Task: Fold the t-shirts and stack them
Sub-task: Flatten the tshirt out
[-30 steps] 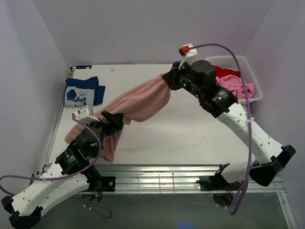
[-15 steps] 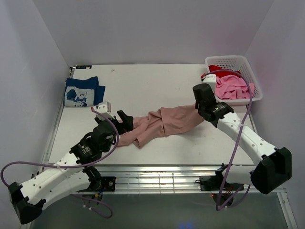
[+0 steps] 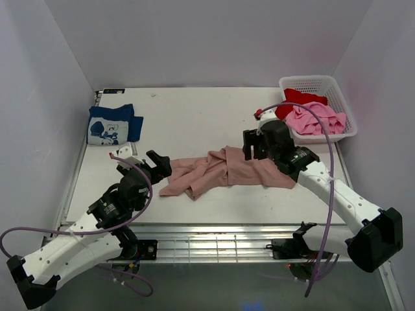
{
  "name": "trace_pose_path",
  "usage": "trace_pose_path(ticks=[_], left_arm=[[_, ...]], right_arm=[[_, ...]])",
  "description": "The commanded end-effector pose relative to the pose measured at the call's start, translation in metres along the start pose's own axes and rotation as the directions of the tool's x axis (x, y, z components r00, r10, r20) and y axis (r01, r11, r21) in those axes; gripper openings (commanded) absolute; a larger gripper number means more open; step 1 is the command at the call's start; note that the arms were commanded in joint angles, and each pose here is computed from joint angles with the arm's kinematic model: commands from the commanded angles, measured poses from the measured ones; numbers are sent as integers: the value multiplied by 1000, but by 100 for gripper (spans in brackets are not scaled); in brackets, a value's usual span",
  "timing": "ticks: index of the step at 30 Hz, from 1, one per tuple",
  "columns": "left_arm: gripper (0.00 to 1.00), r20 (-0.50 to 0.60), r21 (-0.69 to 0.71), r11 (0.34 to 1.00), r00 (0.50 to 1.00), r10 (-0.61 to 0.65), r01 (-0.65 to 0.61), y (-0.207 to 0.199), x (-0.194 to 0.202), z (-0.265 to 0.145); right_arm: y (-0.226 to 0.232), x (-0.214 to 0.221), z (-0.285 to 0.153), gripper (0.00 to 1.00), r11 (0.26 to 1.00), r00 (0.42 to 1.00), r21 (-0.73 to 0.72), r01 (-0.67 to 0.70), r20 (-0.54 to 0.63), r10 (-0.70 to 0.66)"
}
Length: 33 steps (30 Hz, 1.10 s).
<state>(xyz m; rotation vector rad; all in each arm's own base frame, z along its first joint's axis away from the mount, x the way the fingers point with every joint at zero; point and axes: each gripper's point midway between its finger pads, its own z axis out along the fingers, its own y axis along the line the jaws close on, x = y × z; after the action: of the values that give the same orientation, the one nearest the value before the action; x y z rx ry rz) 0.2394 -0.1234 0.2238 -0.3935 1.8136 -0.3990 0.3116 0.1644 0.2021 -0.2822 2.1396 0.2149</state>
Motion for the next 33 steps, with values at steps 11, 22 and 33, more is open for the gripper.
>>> trace_pose_path(ticks=[11, 22, 33], left_arm=[[96, 129, 42, 998, 990, -56, 51, 15, -28, -18], [97, 140, 151, 987, 989, 36, -58, -2, -36, -26], [98, 150, 214, 969, 985, 89, -120, -13, -37, -29]], right_arm=[[235, 66, 23, 74, 723, 949, -642, 257, 24, -315], [294, 71, 57, 75, 673, 910, -639, 372, 106, -402], [317, 92, 102, 75, 617, 839, -641, 456, 78, -538]])
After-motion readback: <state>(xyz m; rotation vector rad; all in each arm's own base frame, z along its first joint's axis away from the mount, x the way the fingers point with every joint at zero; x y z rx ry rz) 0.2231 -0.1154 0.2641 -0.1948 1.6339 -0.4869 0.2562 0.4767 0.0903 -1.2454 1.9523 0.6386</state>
